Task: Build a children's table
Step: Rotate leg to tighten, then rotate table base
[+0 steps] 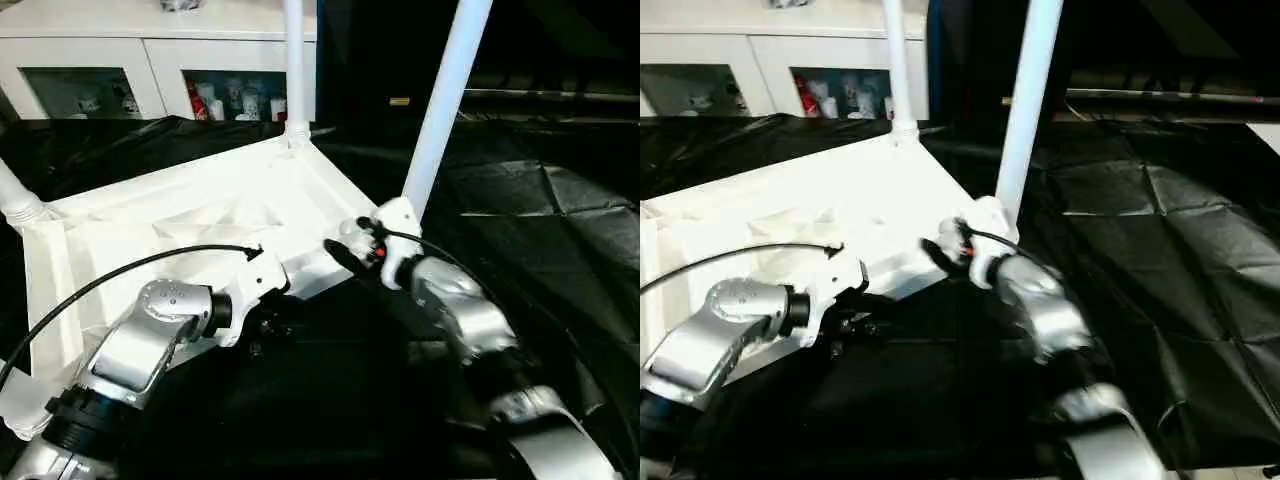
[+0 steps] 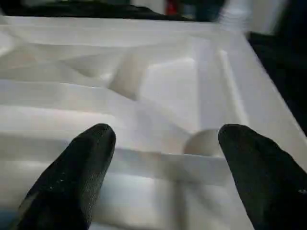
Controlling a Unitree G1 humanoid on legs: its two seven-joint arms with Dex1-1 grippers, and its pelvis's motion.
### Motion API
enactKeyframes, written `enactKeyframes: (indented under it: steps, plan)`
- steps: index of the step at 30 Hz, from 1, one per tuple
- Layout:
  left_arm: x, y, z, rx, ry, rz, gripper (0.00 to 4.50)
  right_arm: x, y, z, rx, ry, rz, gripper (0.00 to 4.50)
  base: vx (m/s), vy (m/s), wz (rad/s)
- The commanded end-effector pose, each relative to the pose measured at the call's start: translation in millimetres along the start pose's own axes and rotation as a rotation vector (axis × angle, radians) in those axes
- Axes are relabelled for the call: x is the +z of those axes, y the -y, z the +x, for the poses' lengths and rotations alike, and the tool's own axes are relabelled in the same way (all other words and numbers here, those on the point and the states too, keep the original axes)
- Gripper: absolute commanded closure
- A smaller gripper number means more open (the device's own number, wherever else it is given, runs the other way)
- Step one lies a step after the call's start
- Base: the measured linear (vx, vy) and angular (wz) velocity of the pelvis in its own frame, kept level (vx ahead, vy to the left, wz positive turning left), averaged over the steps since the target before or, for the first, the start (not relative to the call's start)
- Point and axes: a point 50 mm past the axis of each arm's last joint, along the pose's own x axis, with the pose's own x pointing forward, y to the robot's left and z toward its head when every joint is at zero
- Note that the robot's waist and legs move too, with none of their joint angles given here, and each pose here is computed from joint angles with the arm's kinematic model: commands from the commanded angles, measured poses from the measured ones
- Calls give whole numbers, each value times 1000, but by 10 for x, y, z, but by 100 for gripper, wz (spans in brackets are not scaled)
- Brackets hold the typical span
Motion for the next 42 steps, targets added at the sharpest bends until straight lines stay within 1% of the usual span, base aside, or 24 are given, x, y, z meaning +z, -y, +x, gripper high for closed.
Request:
enactKeyframes:
  steps: [1,2,3,4,5,6,7,9,11,12,14,16,17,21,22,27,29,31,32,33,35,36,38,42]
  plan:
    - [-19,-17,-30,73,-30,14,211,30,125,12,-112,1,17,63,0,0,0]
    - [-19,-17,-30,73,-30,14,211,30,125,12,-112,1,17,63,0,0,0]
    - [-57,-16,-51,112,-55,8,186,27,204,32,-200,-5,58,63,0,0,0]
    - [-89,-13,-67,142,-73,2,186,15,288,28,-283,-10,111,63,0,0,0]
    - [-98,-11,-71,149,-77,0,175,11,311,24,-305,-11,126,63,0,0,0]
    - [-136,2,-87,176,-98,0,166,-9,408,0,-395,-13,187,63,0,0,0]
    - [-140,3,-88,178,-100,0,166,-11,416,-3,-402,-13,192,63,0,0,0]
    - [-175,31,-94,186,-111,-6,143,-21,497,-34,-471,-8,224,63,0,0,0]
    - [-195,55,-97,189,-118,-3,134,-31,560,-64,-525,-5,249,63,0,0,0]
    - [-210,73,-100,201,-126,0,134,-40,637,-109,-587,1,270,63,0,0,0]
    - [-213,75,-100,207,-127,2,134,-41,671,-130,-608,6,278,63,0,0,0]
    - [-221,70,-103,233,-132,14,134,-40,805,-212,-692,17,300,63,0,0,0]
    - [-221,70,-103,233,-132,14,134,-40,805,-212,-692,17,300,63,0,0,0]
    - [-221,55,-91,253,-131,21,134,-17,970,-324,-762,23,290,63,0,0,0]
    - [-221,55,-91,253,-131,21,134,-17,970,-324,-762,23,290,63,0,0,0]
    - [-192,41,-80,271,-111,37,134,13,1108,-431,-792,29,265,63,0,0,0]
    - [-172,52,-89,265,-87,39,134,19,1140,-456,-792,30,254,63,0,0,0]
    - [-97,132,-189,208,20,54,134,41,1226,-529,-785,26,217,63,0,0,0]
    - [-70,202,-265,161,66,58,134,49,1246,-546,-766,19,190,63,0,0,0]
    - [-70,202,-265,161,66,58,134,49,1246,-546,-766,19,190,63,0,0,0]
    - [-99,319,-385,86,67,46,134,41,1215,-526,-698,2,142,63,0,0,0]
    - [-148,391,-474,47,45,22,134,31,1163,-497,-635,-2,101,63,0,0,0]
    - [-228,472,-628,19,10,-10,134,3,1054,-453,-524,1,39,63,0,0,0]
    - [-291,494,-765,33,-14,-30,134,-25,958,-436,-440,18,2,63,0,0,0]
